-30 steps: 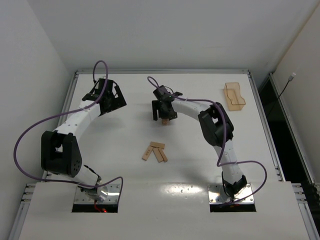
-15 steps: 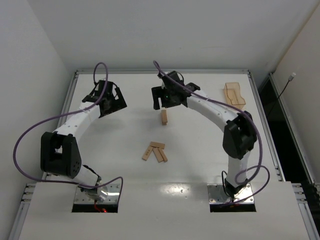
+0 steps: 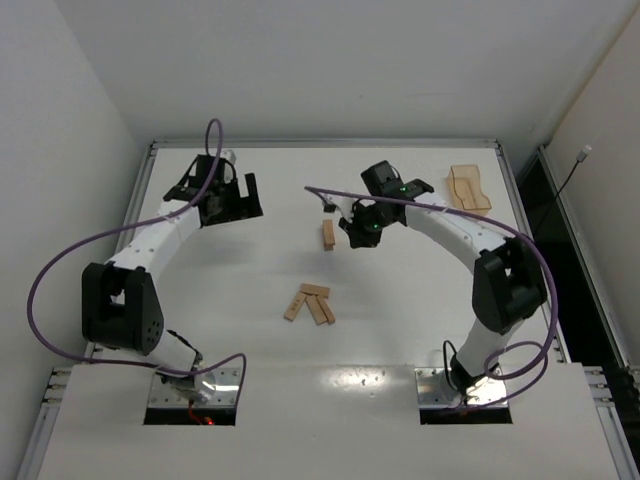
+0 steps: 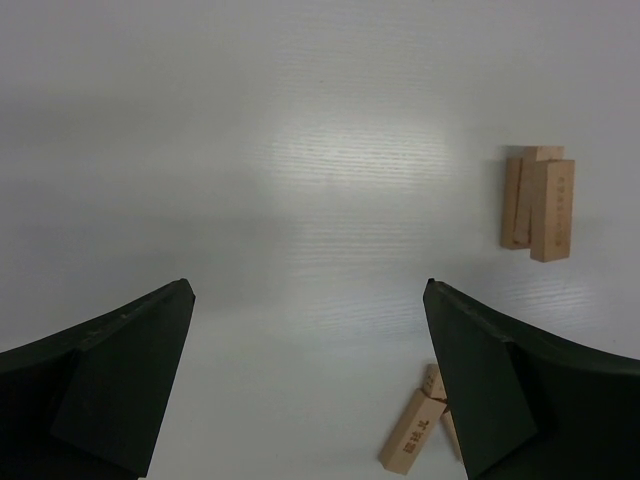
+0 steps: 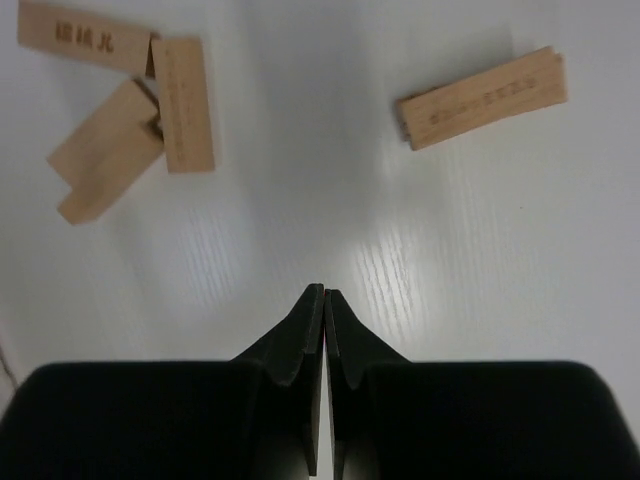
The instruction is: Build the wood block tower
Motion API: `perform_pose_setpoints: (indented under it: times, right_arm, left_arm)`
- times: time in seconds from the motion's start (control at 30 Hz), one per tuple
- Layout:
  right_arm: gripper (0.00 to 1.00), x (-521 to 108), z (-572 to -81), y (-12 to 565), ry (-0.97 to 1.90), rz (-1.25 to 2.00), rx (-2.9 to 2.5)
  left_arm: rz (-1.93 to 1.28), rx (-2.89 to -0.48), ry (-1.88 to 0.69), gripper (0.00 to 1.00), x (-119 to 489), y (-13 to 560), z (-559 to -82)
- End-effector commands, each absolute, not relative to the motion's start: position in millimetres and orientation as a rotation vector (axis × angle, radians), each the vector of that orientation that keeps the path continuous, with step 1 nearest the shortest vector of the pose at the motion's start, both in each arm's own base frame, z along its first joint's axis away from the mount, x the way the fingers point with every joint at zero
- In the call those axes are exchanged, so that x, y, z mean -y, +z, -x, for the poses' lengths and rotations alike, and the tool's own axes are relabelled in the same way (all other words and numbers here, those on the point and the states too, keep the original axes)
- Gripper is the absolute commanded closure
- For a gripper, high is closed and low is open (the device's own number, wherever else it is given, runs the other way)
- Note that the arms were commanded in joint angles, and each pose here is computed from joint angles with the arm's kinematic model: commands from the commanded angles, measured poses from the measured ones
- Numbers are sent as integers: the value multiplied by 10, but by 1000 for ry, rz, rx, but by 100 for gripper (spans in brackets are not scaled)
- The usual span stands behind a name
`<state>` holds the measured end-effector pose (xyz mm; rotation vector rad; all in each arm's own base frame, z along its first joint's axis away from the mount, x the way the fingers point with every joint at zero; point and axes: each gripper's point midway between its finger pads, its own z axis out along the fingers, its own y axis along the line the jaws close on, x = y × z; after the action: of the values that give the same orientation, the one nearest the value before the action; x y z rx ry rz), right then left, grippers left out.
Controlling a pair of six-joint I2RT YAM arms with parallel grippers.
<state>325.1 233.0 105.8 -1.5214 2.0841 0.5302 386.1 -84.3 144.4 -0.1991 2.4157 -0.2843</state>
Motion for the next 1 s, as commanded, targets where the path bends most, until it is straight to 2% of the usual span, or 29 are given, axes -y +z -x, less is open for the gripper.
perform_pose_setpoints:
  times: [0.0,0.27,0.43,0.57,0.97]
  right_arm:
    - [100,-2430,-3276,1067,498,1765,-1764]
    - [100,-2561,-3242,830,551,1832,-1733]
    - [92,-2643,-3219,662,537,1852,-1752]
    - [91,-2697,-3210,574,558,1878,-1772]
    - [78,-2849,-3484,399,575,1915,-1827]
  left_arm:
    - [121,-2364,-338,0,904,1636,-4059]
    - [130,-2391,-312,0,857,1566,-4161]
    - [130,-2395,-311,0,865,1567,-4224]
    - [144,-2415,-304,0,827,1507,-4238]
    - [145,-2424,-302,0,831,1467,-4265]
